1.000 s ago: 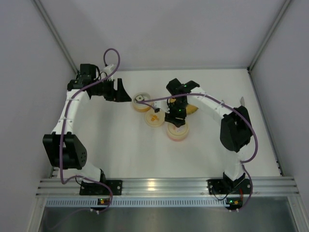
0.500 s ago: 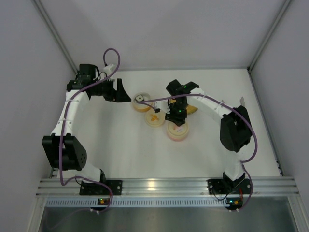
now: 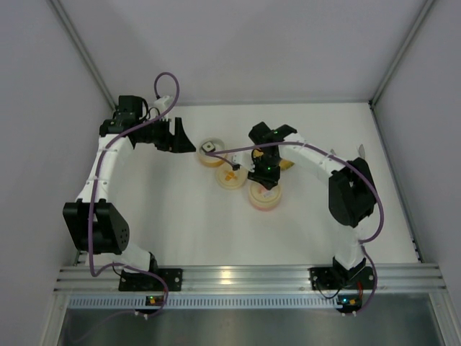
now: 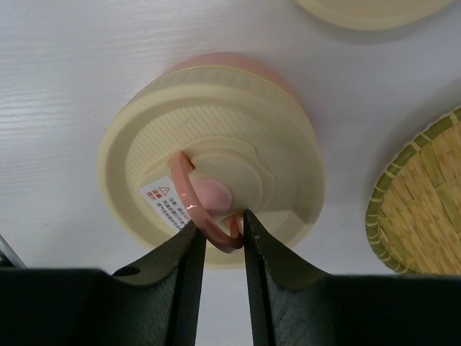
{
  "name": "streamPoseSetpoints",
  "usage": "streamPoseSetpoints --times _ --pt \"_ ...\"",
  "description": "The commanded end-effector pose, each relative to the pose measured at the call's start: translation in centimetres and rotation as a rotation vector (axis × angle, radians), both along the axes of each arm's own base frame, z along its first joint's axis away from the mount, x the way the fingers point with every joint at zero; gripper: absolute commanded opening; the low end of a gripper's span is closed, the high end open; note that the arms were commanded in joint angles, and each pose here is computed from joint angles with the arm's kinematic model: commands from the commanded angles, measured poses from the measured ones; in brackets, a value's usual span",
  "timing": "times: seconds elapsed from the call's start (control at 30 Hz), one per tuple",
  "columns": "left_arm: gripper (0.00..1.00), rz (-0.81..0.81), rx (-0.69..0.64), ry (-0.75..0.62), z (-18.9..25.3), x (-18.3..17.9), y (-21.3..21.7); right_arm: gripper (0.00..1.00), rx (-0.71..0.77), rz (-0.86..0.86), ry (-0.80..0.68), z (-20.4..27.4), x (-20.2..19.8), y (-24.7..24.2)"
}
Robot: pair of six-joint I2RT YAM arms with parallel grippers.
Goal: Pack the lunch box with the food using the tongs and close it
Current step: Close the box lid on the packing box.
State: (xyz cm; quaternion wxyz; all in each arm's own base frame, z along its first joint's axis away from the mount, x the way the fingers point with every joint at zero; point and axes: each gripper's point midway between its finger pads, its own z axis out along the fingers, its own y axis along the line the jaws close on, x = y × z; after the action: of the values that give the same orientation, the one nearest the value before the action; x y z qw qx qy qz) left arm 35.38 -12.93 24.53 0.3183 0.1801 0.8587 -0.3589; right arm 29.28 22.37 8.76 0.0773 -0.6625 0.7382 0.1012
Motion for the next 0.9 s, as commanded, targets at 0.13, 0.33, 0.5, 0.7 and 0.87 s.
streamPoseSetpoints --times 0.13,0.33,0.5,0.7,0.87 --pt "0.80 -0.014 -0.019 -0.078 1.7 0.0 0.0 0.22 0.051 -0.039 -0.024 1.4 -0.8 0.9" --pt "0.80 -0.012 -0.018 -0.077 1.7 0.0 0.0 0.13 0.049 -0.054 -0.015 1.5 -0.9 1.0" --pt "0.80 -0.013 -0.015 -0.078 1.7 0.0 0.0 0.02 0.044 -0.080 -0.001 1.9 -1.3 0.8" --pt "0.80 -0.013 -0.019 -0.074 1.6 -0.1 -0.1 0.03 0.053 -0.126 0.033 2.4 -2.4 0.6" --pt "0.80 -0.016 -0.025 -0.069 1.6 -0.1 -0.2 0.02 0.069 -0.145 0.091 2.3 -3.7 0.7"
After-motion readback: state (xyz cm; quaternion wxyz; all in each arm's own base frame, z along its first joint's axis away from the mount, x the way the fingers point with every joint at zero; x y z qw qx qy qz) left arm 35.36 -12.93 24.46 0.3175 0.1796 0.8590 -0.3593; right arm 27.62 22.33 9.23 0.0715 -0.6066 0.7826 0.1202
